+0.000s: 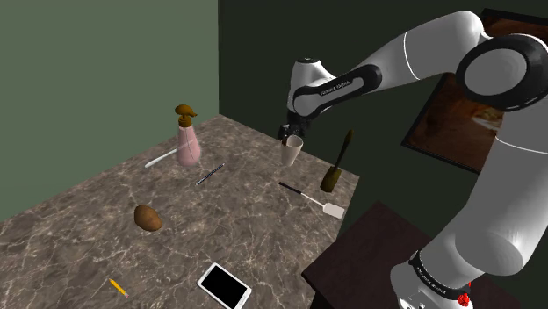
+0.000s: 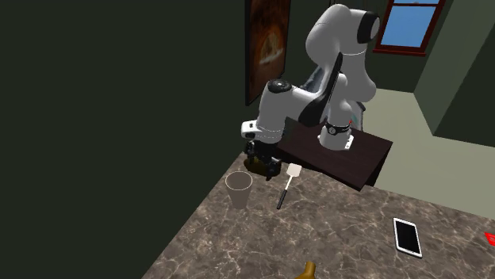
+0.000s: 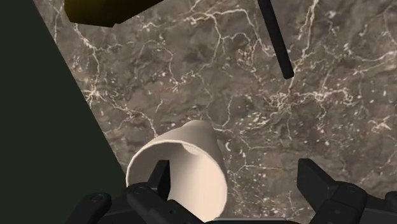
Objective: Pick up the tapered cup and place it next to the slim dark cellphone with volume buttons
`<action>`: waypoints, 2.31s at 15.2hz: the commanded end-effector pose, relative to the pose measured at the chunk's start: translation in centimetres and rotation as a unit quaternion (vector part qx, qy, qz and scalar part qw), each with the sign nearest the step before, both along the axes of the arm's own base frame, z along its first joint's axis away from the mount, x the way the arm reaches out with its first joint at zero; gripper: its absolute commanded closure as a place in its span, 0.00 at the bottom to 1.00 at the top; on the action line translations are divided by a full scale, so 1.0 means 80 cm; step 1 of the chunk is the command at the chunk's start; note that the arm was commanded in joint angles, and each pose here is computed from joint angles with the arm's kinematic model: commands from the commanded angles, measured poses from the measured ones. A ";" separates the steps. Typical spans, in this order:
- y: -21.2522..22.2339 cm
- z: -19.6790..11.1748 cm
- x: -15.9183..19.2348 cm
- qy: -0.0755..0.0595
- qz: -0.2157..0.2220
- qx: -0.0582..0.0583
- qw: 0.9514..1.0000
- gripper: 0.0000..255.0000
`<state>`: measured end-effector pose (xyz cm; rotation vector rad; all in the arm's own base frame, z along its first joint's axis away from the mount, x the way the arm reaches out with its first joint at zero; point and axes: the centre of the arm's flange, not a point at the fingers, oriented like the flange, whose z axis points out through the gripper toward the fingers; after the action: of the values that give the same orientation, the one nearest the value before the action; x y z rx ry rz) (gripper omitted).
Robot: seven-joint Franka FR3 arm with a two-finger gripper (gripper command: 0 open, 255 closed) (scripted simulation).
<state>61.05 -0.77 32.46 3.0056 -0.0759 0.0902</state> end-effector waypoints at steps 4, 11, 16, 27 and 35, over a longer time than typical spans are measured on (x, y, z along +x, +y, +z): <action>-0.006 -0.043 0.054 -0.005 -0.002 -0.008 1.000 0.00; -0.014 -0.093 0.057 -0.005 -0.002 -0.008 1.000 0.00; -0.014 -0.093 0.057 -0.005 -0.002 -0.008 1.000 0.00; -0.014 -0.093 0.057 -0.005 -0.002 -0.008 1.000 1.00; -0.014 -0.053 0.057 -0.005 -0.002 -0.008 1.000 1.00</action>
<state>65.67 -1.83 27.54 2.9896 -0.0804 0.1046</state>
